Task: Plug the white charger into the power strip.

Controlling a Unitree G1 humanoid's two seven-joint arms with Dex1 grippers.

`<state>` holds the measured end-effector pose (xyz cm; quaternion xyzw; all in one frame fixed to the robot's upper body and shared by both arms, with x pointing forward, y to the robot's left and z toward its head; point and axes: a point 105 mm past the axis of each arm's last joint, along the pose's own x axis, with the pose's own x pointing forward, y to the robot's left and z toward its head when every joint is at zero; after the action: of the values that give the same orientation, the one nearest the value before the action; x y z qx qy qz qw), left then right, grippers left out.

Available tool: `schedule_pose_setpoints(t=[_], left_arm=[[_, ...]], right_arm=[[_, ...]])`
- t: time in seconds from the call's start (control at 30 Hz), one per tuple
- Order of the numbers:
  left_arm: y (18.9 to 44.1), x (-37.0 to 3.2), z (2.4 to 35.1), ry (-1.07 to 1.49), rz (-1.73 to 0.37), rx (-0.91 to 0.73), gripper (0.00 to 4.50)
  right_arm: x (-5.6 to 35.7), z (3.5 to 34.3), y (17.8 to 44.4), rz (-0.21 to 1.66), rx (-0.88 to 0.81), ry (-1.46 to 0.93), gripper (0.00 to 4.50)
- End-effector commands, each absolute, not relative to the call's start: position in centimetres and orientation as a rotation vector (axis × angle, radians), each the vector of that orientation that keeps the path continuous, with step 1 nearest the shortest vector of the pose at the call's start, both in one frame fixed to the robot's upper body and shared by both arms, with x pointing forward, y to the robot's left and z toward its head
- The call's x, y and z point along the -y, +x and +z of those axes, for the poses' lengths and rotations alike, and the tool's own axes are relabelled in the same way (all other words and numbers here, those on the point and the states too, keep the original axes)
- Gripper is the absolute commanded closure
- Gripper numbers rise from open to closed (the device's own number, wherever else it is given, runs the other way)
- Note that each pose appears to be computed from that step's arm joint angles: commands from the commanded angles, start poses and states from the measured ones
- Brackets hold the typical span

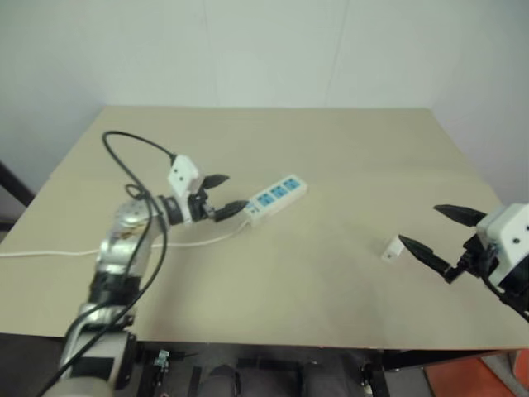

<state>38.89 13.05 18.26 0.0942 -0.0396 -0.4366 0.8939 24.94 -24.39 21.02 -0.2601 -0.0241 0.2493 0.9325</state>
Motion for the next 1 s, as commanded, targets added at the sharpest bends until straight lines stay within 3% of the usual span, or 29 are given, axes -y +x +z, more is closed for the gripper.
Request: schedule_pose_setpoints(t=[0.03, 0.23, 0.43, 0.83, 1.0], left_arm=[[40.5, -12.4, 17.3, 0.204, -0.872, 0.095, 0.04], [41.8, -10.1, 14.1, 0.171, -0.887, 0.054, 0.04], [42.3, -8.0, 12.8, 0.172, -0.865, 0.081, 0.04], [42.4, -9.9, 10.5, 0.234, -0.804, 0.008, 0.04], [42.0, -10.4, 8.9, 0.217, -0.856, -0.107, 0.04]], right_arm=[[23.9, 22.1, 24.7, 0.499, 0.105, -0.562, 0.00], [23.6, 22.0, 24.2, 0.482, 0.114, -0.556, 0.00], [23.2, 22.5, 23.9, 0.473, 0.137, -0.566, 0.00], [23.1, 22.5, 23.2, 0.466, 0.137, -0.570, 0.00], [22.8, 22.6, 23.4, 0.477, 0.140, -0.573, 0.00]])
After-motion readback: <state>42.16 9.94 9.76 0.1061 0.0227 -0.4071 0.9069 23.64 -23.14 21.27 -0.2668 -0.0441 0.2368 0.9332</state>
